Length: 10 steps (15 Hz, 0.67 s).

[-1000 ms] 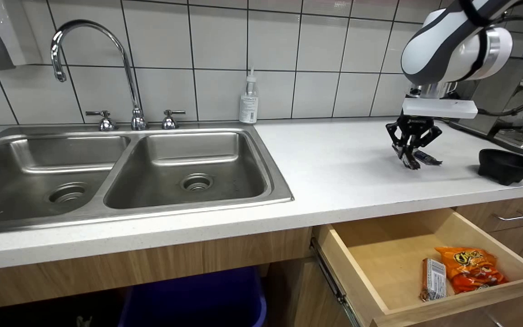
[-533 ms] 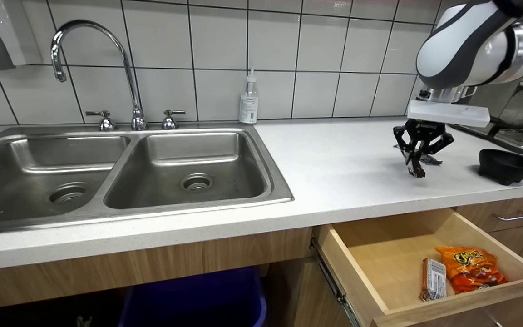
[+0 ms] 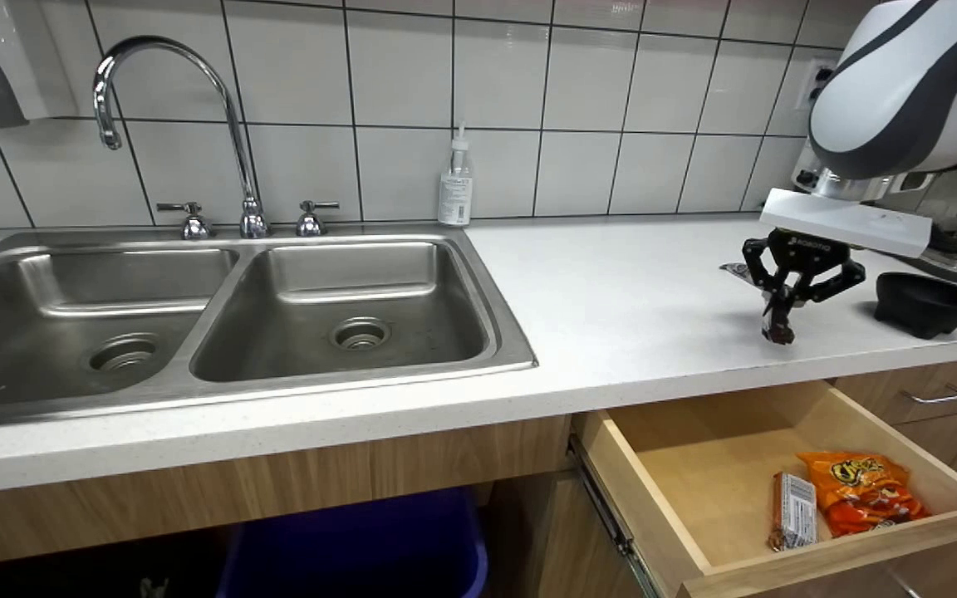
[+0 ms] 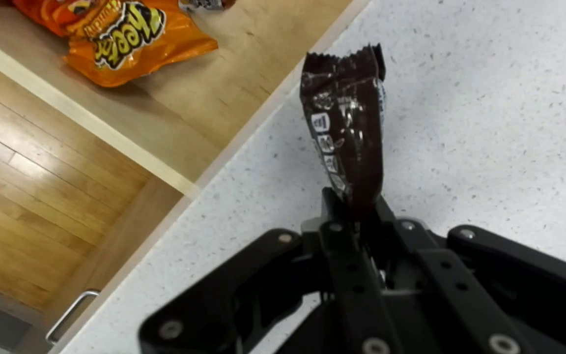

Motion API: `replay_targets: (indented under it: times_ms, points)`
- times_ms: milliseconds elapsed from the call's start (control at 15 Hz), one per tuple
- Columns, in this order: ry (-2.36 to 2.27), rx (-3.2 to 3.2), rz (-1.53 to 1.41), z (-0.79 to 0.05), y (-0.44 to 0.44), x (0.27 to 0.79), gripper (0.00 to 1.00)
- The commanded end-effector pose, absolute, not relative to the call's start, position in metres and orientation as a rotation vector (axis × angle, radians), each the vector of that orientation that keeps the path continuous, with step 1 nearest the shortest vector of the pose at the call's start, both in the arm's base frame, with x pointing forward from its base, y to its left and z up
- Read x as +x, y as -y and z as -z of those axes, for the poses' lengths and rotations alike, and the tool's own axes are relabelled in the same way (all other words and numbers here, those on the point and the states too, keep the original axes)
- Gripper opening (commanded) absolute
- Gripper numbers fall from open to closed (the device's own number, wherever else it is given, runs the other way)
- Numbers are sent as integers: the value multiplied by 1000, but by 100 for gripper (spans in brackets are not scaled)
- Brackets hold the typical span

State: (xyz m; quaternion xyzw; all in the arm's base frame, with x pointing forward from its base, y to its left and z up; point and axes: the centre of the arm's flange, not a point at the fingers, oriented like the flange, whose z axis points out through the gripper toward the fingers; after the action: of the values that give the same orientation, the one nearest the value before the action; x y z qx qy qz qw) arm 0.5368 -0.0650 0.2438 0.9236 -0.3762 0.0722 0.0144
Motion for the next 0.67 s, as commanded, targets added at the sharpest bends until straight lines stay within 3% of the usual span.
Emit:
replay_targets:
  times_ms: [0, 600]
  points:
    - [1318, 2819, -272, -255, 54, 499, 5]
    - [1596, 2644, -271, -253, 47, 444, 5]
